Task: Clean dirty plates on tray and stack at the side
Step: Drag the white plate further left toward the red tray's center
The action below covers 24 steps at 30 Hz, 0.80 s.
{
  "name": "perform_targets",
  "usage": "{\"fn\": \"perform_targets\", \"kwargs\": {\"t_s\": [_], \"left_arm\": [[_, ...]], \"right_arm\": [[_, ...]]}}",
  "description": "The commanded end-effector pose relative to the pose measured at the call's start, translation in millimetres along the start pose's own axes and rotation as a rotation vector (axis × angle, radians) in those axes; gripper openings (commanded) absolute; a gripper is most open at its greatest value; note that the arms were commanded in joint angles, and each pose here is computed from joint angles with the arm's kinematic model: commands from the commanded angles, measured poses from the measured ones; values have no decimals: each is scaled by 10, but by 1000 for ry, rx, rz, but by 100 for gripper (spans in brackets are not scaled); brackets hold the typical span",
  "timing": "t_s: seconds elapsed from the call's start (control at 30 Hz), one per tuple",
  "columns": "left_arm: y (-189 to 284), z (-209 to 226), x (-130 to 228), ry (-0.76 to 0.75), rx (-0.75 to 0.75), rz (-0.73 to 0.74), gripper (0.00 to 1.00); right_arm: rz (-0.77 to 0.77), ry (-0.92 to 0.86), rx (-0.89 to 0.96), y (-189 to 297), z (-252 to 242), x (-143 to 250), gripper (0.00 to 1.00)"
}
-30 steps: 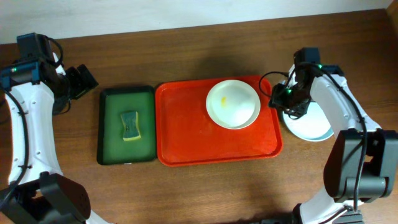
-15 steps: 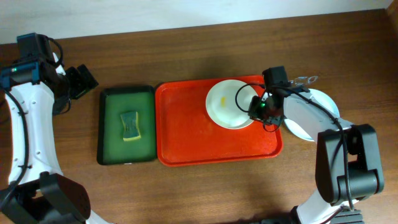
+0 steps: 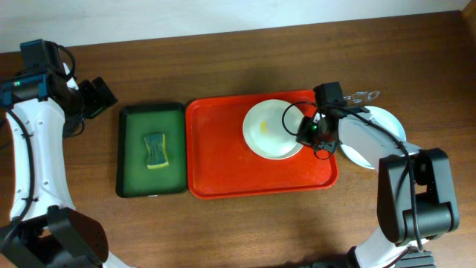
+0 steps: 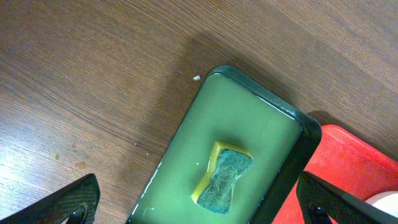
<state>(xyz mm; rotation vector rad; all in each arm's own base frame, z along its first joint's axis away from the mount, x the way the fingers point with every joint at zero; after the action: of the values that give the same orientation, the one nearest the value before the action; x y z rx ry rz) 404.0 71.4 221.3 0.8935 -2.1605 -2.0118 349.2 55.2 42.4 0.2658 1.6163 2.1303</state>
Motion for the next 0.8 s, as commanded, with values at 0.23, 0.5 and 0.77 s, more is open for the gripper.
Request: {"fn": "perform_targets", "kwargs": {"t_s": [0.23,0.5,0.77], "left_arm": [[99,-20,-32,2,14,-25,99],[99,-20,-32,2,14,-25,99],[99,-20,-31,2,14,-25,99]], "right_arm": [[103,319,-135,4,330,335,5],[27,339,-128,-6,377,200,12],[68,329,-107,-8,319,280,17]]}}
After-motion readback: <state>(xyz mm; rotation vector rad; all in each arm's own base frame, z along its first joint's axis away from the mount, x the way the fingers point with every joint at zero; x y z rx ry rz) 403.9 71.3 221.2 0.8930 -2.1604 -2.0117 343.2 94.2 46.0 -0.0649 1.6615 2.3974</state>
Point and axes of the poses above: each gripper's point midway between its finger pads, its own y axis back along the fingers, its own z axis along the line the jaws close on, x = y × z, the point moved 3 cm from there along y, back along the fingers, and after that the axes turned 4 degrees about -y, right-handed, at the moved point
